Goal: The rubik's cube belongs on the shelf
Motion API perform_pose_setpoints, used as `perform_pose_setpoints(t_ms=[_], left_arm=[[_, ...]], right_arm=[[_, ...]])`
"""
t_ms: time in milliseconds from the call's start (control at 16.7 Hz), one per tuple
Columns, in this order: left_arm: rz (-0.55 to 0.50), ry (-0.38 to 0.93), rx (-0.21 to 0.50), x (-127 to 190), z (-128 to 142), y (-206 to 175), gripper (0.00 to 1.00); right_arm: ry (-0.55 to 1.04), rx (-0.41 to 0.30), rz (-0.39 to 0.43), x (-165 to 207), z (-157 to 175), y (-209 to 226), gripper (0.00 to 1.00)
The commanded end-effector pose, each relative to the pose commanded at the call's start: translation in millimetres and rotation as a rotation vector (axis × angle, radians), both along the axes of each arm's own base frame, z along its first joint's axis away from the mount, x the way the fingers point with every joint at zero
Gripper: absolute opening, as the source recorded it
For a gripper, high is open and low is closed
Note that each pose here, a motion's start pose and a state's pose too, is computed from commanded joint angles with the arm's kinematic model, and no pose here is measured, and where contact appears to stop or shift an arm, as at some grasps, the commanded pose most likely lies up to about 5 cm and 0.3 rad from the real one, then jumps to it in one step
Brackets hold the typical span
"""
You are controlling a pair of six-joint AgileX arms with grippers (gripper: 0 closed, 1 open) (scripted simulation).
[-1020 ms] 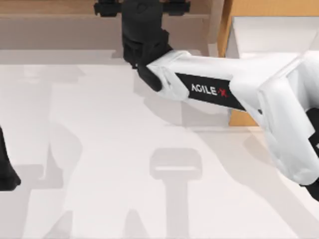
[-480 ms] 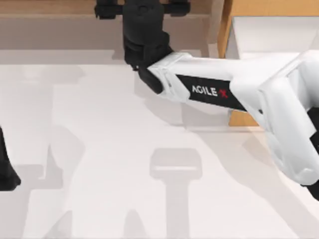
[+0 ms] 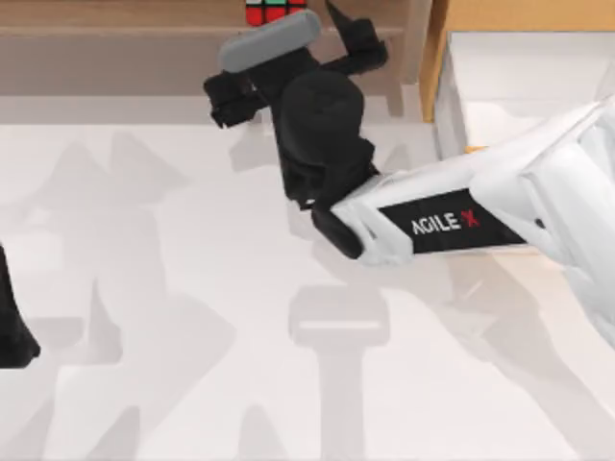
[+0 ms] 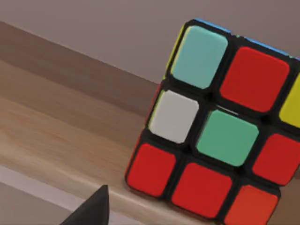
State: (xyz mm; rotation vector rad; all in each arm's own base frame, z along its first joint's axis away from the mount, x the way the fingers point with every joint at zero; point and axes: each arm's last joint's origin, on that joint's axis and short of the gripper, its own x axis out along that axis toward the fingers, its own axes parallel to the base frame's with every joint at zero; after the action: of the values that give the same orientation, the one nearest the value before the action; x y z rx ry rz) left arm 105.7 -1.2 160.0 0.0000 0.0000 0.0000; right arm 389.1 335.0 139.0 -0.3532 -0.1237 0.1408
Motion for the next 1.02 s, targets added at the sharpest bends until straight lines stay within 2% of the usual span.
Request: perform_pose_setpoints(t_ms=[360,600,840,1020], left_arm=[[0.000,0.000,0.000,0.0,0.0,0.0,1.00],[0.000,0.000,0.000,0.0,0.0,0.0,1.00],[0.000,0.000,0.000,0.0,0.0,0.0,1.00],[0.000,0.000,0.000,0.0,0.0,0.0,1.00]], right_arm=[[-0.057,-0.416,0.074,-71.8,-31.2,-71.0,1.00],[-0.094,-0.701,0.079,-116.9,-45.0,-130.7,1.00],[-0.097,-0.959,0.021,-148.7,-51.4,-189.4,1.00],[-0.060,-1.108,-0.084,-158.0,-51.9,-230.0,1.00]])
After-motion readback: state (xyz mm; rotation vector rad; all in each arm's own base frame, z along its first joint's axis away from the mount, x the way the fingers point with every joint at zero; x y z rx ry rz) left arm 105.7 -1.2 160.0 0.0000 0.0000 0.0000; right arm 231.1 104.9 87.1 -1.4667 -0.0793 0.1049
